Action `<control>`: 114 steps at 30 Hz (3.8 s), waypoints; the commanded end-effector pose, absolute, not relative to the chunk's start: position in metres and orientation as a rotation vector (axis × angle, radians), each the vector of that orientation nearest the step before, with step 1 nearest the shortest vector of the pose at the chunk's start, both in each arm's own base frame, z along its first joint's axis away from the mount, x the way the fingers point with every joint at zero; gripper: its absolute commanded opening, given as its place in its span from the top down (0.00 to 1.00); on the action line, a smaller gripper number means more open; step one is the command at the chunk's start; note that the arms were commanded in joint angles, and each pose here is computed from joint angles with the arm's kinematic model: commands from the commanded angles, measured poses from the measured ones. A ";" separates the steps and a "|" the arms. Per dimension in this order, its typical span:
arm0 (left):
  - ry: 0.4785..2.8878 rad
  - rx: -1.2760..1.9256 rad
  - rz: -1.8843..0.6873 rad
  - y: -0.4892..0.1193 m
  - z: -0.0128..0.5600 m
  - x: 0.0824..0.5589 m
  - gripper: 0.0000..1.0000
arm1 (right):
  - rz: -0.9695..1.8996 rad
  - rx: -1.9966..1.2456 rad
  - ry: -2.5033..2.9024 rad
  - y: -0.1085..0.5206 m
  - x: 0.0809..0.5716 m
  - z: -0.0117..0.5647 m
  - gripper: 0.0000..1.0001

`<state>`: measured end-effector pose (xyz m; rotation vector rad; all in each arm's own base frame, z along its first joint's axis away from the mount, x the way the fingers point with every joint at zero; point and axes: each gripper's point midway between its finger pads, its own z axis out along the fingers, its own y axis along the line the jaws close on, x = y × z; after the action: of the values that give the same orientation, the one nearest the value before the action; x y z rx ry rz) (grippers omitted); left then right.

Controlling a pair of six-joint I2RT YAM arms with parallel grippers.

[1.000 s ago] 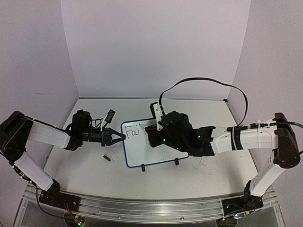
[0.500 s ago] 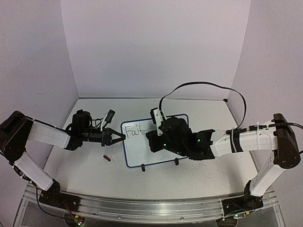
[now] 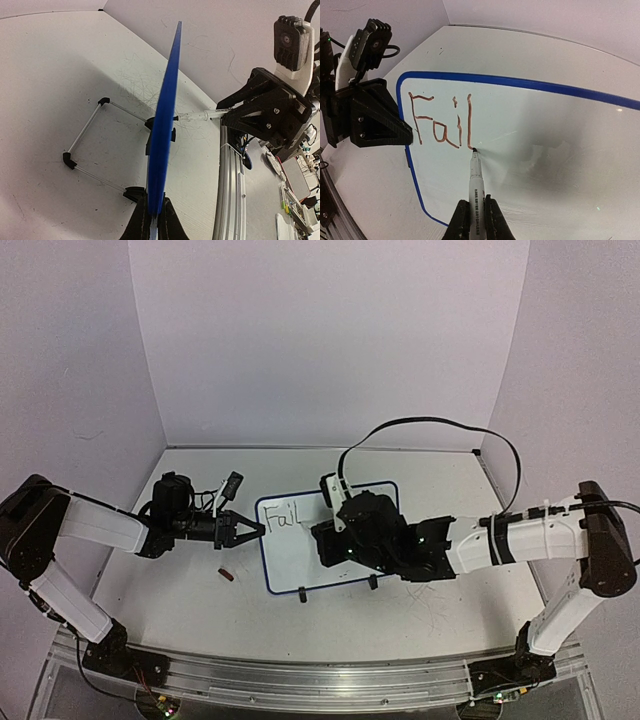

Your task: Write a sentence on the whiteboard

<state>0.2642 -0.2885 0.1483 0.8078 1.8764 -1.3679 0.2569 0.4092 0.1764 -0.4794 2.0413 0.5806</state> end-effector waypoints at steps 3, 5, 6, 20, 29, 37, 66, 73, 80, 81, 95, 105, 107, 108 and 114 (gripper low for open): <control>1.805 0.856 -1.373 -0.293 0.169 0.264 1.00 | 0.603 -0.471 1.979 0.401 0.255 0.208 1.00; 1.805 0.855 -1.372 -0.293 0.169 0.264 1.00 | 0.640 -0.485 1.957 0.406 0.252 0.214 1.00; 1.805 0.856 -1.372 -0.293 0.169 0.264 1.00 | 0.643 -0.491 1.952 0.409 0.253 0.215 1.00; 1.803 0.856 -1.371 -0.293 0.170 0.264 1.00 | 0.629 -0.496 1.923 0.428 0.268 0.220 1.00; 1.801 0.858 -1.370 -0.293 0.170 0.264 1.00 | 0.611 -0.489 1.931 0.429 0.272 0.214 1.00; 1.805 0.858 -1.369 -0.293 0.169 0.264 1.00 | 0.527 -0.439 1.967 0.415 0.277 0.206 1.00; 1.807 0.863 -1.373 -0.295 0.169 0.263 1.00 | 0.602 -0.455 1.874 0.417 0.278 0.238 1.00; 1.811 0.863 -1.368 -0.294 0.167 0.263 1.00 | 0.565 -0.431 1.879 0.412 0.283 0.236 1.00; 1.808 0.863 -1.366 -0.294 0.168 0.263 1.00 | 0.521 -0.434 1.917 0.410 0.284 0.224 1.00; 1.809 0.863 -1.367 -0.294 0.168 0.263 1.00 | 0.516 -0.436 1.923 0.409 0.284 0.222 1.00; 1.805 0.865 -1.368 -0.295 0.169 0.263 1.00 | 0.528 -0.429 1.994 0.397 0.272 0.201 1.00; 1.806 0.865 -1.366 -0.295 0.169 0.263 1.00 | 0.544 -0.428 2.031 0.395 0.262 0.188 1.00; 1.806 0.865 -1.366 -0.295 0.169 0.263 1.00 | 0.545 -0.429 2.039 0.394 0.260 0.185 1.00; 1.806 0.866 -1.367 -0.295 0.169 0.263 1.00 | 0.546 -0.428 2.042 0.394 0.260 0.184 1.00; 1.808 0.867 -1.368 -0.295 0.169 0.262 1.00 | 0.551 -0.430 2.055 0.394 0.255 0.179 1.00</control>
<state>0.2636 -0.2903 0.1493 0.8248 1.8714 -1.3605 0.2573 0.4020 0.1760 -0.4570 2.0467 0.5581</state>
